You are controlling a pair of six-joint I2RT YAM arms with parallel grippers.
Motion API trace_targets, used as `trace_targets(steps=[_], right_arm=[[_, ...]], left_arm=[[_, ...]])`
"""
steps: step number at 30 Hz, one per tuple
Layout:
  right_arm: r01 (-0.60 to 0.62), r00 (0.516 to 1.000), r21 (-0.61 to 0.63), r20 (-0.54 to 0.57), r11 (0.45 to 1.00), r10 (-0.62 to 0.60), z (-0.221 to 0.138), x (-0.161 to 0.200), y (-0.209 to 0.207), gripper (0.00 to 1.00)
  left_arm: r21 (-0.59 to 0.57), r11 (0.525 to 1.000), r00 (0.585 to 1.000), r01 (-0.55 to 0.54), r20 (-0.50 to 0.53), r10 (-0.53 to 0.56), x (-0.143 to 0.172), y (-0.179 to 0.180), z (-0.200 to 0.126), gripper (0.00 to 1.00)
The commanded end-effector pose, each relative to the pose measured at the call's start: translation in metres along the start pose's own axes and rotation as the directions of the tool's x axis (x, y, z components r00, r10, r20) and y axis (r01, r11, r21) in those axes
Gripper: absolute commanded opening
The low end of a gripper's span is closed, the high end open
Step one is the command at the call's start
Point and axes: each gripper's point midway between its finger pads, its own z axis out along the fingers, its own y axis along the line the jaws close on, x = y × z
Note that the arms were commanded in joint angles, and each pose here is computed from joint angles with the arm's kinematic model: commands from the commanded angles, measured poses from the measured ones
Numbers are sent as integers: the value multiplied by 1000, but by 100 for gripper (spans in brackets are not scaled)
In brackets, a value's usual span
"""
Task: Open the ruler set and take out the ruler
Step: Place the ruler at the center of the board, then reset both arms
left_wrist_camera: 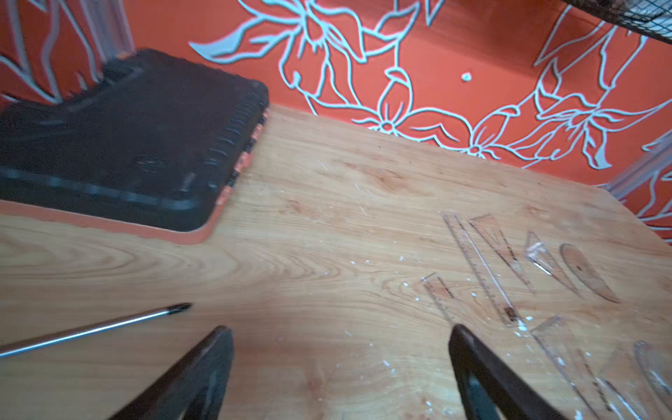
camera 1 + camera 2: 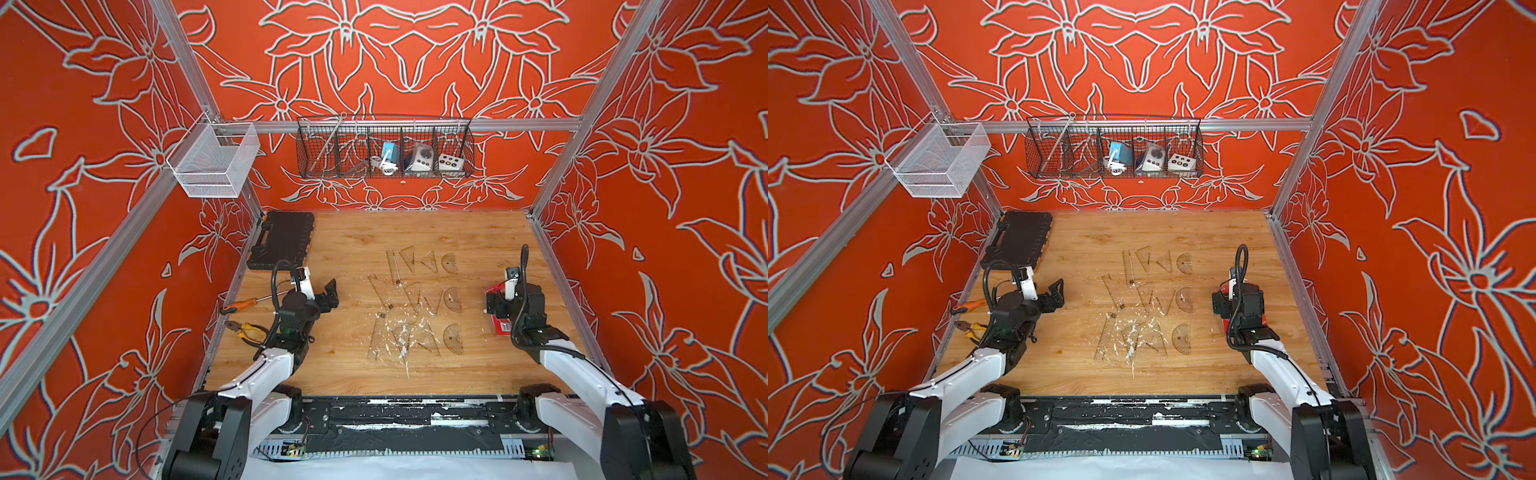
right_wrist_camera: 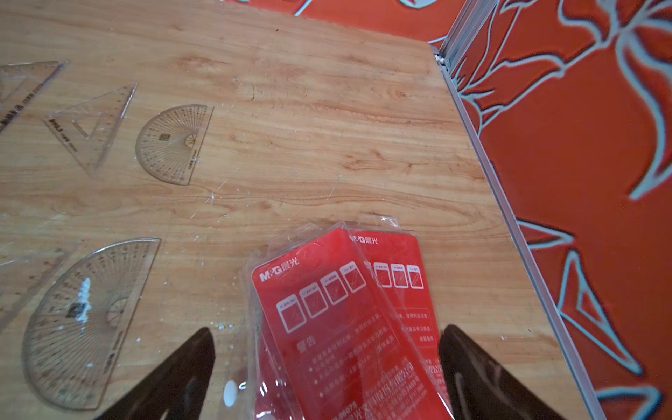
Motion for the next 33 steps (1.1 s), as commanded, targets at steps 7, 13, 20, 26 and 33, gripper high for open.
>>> trace_targets(steps=[7,13,20,26,33], right_arm=[[1,970,52,241,999,-13,16,-35,-4,98],[15,939,54,342,998,-32,23,-22,3,98],[-16,953,134,301,991,-25,18,-22,-8,98],[-44,964,185,266,982,-7,26,-20,-16,96],[-65,968,221,249,973,8,29,-20,-22,98]], left_arm=[[-99,986,969,-131,196,149,-10,21,-19,98],[-79,980,965,-182,179,193,1,17,-4,98],[-83,978,970,-191,138,201,9,18,12,98],[-81,976,973,-202,97,209,13,17,19,98],[-81,976,973,-202,99,209,13,17,19,98]])
